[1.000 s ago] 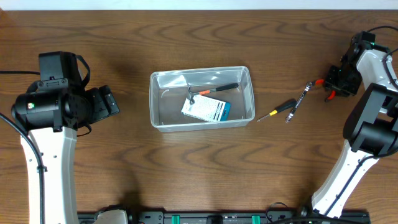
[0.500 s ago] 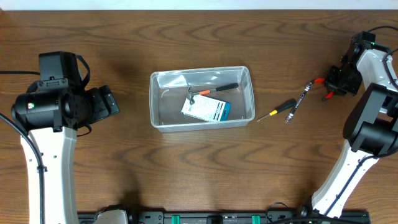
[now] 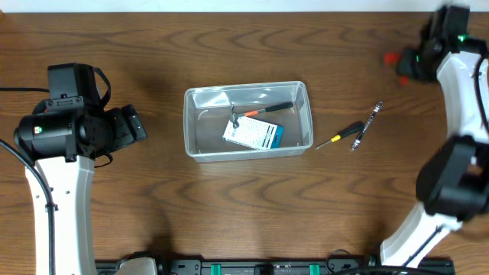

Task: Pack container
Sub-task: 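Carry the pliers into the container and lower them beside the hammer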

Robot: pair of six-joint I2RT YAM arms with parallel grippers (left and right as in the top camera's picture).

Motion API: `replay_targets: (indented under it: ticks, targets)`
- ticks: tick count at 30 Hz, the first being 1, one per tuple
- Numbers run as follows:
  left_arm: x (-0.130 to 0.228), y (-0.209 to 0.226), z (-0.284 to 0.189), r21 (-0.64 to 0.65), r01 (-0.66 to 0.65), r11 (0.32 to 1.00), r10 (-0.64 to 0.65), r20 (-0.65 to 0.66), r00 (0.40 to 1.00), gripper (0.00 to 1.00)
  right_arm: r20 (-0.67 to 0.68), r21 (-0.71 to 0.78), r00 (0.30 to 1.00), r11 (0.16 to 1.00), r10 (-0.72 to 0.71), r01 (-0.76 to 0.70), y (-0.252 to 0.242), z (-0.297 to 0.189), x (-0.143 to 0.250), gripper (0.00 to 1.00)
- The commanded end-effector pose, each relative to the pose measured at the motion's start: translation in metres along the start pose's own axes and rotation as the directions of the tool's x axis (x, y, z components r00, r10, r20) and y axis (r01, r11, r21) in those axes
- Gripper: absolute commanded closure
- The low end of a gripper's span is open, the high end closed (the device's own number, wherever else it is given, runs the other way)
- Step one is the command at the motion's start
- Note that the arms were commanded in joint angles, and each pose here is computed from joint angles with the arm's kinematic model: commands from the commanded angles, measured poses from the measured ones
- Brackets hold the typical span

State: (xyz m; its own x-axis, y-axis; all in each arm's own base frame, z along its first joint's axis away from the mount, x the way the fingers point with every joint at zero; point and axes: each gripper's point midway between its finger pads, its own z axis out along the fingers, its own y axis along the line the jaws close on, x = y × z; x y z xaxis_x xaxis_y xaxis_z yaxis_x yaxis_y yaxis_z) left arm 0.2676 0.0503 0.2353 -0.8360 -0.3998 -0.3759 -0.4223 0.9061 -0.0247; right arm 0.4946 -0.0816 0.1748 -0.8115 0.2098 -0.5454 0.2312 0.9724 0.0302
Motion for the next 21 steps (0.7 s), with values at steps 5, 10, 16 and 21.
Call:
replay_targets:
  ticks: [5, 10, 16, 21]
  targets:
    - [0.001, 0.004, 0.0, -0.018, 0.007, 1.0, -0.007, 0.0, 1.0, 0.02, 0.342, -0.294, 0.703, 0.64, -0.624, 0.71, 0.183, -0.079, 0.008, 0.99]
    - [0.002, 0.004, 0.0, -0.019, -0.002, 1.0, 0.002, -0.003, 1.0, 0.02, 0.466, -0.3, 0.382, 0.264, -0.798, 0.917, 0.261, -0.079, 0.059, 0.99]
    - [0.003, 0.005, 0.0, -0.02, -0.008, 1.0, 0.008, -0.006, 1.0, 0.02, 0.458, -0.372, 0.221, 0.04, -0.861, 0.927, 0.305, -0.044, 0.124, 0.99]
    - [0.003, 0.005, 0.0, -0.02, -0.008, 1.0, 0.008, -0.006, 1.0, 0.02, 0.384, -0.52, 0.198, -0.034, -0.902, 0.853, 0.314, -0.013, 0.184, 0.99]
